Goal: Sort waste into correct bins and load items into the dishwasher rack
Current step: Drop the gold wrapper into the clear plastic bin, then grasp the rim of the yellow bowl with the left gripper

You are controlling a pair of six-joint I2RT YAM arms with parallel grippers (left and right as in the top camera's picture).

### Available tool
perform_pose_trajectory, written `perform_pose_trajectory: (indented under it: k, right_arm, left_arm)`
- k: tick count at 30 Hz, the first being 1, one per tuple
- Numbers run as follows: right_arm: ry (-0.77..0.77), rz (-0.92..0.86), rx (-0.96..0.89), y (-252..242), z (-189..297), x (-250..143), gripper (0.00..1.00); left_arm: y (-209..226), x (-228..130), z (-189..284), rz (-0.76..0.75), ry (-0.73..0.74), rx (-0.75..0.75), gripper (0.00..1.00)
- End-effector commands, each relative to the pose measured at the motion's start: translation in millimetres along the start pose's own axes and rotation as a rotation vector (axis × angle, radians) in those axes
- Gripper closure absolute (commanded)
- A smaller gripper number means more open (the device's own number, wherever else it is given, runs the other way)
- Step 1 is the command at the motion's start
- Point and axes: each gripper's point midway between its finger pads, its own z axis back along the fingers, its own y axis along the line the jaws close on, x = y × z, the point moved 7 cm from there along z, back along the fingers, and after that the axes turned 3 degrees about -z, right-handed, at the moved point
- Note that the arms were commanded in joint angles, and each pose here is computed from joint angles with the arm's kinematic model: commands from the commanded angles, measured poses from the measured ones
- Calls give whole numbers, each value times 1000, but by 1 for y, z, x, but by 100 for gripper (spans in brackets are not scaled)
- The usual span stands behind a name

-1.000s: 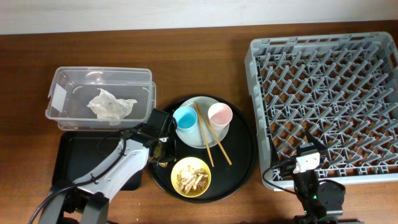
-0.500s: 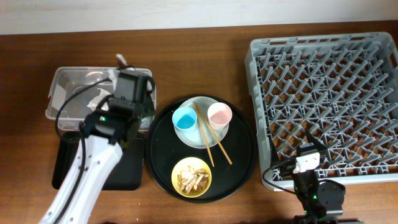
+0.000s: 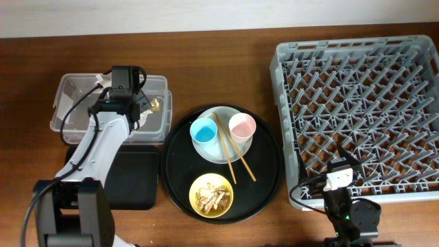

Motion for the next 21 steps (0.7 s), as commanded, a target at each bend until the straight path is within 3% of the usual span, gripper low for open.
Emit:
perform_pose_trajectory:
  k: [1,6,8,10,12,13,16,21]
  right_arm:
    - [2,-2,4,1,0,-2,1]
    - [2,-2,4,1,0,-2,1]
    - [2,-2,4,1,0,-2,1]
    - [2,-2,4,1,0,-2,1]
    - [2,-2,4,1,0,-2,1]
    - [2,-2,4,1,0,-2,1]
    - [2,-2,4,1,0,-2,1]
    - [2,-2,4,1,0,-2,1]
  left_arm:
    - [-2,24,42,40,-78,-104,39]
    - [6,27,102,52,-100,-230,35]
    - [3,15,115,35,-27,-312,51]
    - [-13,-16,125,-10,180,-471,71]
    - [-17,-42,130,-74,301,-464,91]
    - [-19,-59,135,-156,360,-455,96]
    - [-27,-100,151,-333,469,-397,96]
    - [-49,-155,159,-448,548,-421,95]
